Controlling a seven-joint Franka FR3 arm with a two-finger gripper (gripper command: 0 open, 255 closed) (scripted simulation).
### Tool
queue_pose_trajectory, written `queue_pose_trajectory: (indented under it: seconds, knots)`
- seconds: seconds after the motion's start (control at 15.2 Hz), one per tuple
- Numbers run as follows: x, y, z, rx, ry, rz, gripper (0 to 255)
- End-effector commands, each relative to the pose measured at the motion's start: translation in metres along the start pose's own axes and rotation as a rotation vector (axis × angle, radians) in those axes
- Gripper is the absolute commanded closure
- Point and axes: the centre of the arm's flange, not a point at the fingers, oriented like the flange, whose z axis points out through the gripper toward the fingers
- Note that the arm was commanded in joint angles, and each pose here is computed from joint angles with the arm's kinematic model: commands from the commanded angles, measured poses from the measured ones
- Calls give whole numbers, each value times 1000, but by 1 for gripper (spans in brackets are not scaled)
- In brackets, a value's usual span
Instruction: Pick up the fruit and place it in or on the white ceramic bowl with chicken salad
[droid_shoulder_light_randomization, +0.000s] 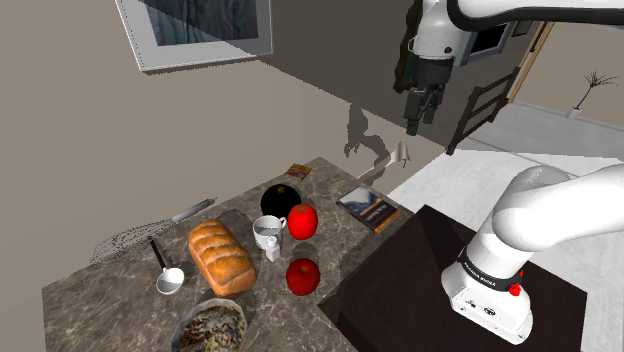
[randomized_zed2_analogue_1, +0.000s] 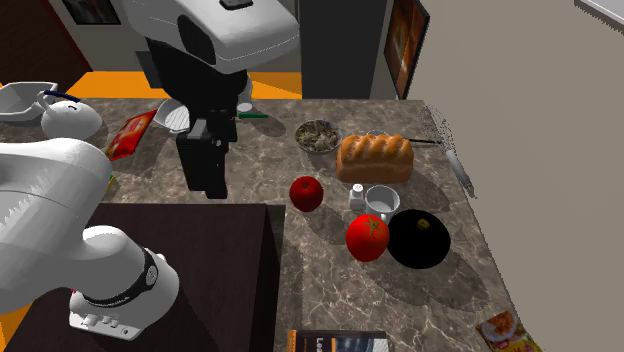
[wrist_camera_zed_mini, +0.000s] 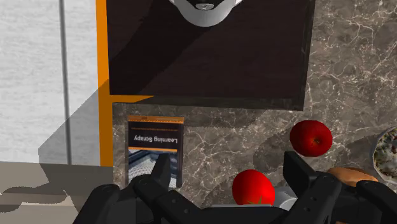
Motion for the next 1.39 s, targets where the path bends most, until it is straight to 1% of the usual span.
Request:
queue_pose_trajectory:
  seconds: [0.0,1.32]
  knots:
    - [0,0,0,0,0,0,0]
    - [68,-145,200,22,124,-331,0]
